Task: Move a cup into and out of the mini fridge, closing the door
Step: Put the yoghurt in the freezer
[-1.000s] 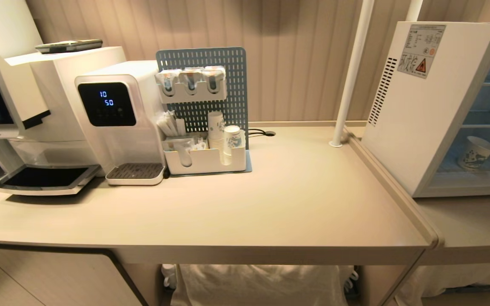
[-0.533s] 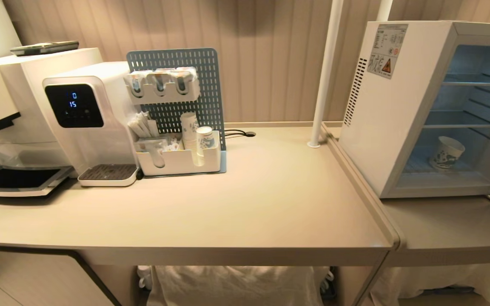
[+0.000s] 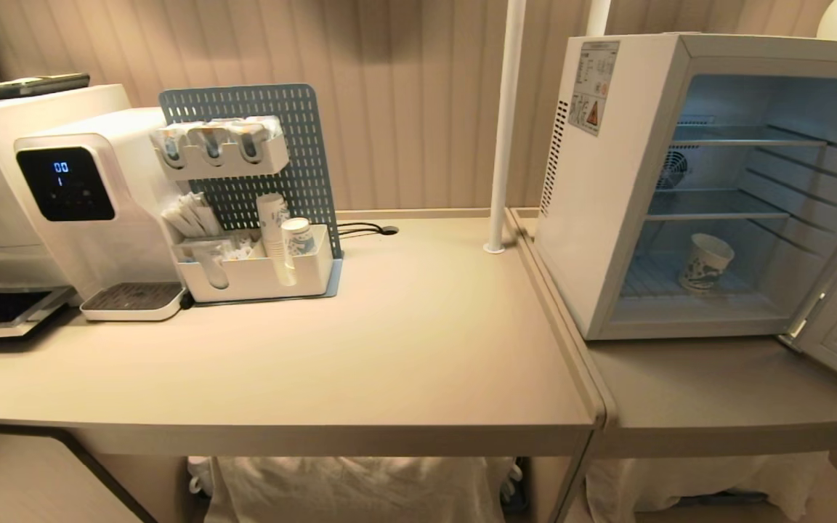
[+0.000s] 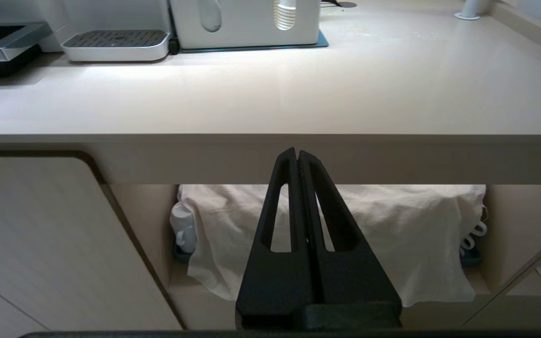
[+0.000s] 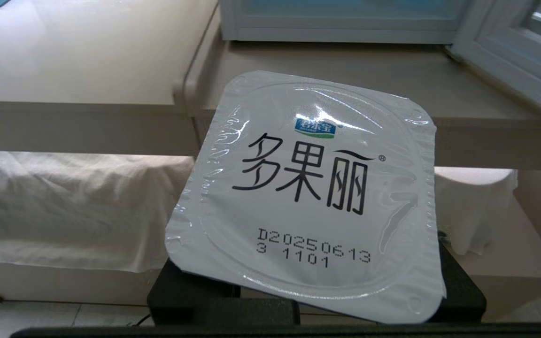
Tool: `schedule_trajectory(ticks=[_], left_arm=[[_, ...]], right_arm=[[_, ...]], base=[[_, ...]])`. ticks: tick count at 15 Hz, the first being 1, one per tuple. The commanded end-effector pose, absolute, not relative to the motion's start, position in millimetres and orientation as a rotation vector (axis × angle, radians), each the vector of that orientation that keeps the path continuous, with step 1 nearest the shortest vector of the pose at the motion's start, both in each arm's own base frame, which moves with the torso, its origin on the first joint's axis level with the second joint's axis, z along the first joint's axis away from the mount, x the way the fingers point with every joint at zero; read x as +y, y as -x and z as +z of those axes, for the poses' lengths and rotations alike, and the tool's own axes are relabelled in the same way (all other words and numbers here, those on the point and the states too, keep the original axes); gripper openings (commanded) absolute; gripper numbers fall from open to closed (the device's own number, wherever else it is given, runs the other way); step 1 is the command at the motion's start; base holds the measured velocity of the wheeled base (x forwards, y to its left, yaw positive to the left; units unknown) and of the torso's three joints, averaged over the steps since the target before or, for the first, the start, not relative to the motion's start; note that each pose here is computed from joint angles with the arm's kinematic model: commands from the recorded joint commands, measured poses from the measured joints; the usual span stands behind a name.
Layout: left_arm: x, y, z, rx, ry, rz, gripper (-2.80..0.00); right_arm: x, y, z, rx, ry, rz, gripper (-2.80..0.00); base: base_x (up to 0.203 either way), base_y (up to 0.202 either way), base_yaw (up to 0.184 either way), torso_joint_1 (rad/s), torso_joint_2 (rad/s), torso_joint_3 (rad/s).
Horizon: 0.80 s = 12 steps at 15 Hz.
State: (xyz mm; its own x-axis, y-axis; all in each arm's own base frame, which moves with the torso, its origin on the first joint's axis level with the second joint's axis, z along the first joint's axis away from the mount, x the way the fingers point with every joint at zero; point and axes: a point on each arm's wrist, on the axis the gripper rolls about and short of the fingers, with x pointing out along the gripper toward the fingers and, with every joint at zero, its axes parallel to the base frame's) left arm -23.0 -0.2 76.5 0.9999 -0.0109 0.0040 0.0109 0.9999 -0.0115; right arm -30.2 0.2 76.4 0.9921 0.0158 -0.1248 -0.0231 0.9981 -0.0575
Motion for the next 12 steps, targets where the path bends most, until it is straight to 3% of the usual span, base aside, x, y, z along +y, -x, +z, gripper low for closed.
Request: schedule_trajectory(ticks=[1,6,10,12], left_arm=[[-0.2,23.0,76.6,-0.006,0.012,-0.011,-2.8],[-0.2,22.9,76.8,-0.011,0.014,-0.011,-2.8],[-0.2,22.9,76.8,-0.011,0.014,-0.011,-2.8],[-0.2,22.9,76.8,-0.011,0.014,-0.011,-2.8]], right_arm=[[0.2,30.1,76.4,0.127,0.061,0.021,-2.8],[0.2,30.2,76.8,0.125,0.061,0.021,-2.8],[0.3,31.9,83.8,0.09,0.063,0.021,-2.8],[0.4,42.9,122.5,-0.016,0.065,0.025,-2.8]], base=[[0.0,-0.194,0.001,-0.002,0.0,0.002],[0.0,-0.173,-0.001,0.002,0.0,0.002],[0.0,0.0,0.0,0.0,0.0,0.0],[0.0,0.0,0.0,0.0,0.0,0.0]])
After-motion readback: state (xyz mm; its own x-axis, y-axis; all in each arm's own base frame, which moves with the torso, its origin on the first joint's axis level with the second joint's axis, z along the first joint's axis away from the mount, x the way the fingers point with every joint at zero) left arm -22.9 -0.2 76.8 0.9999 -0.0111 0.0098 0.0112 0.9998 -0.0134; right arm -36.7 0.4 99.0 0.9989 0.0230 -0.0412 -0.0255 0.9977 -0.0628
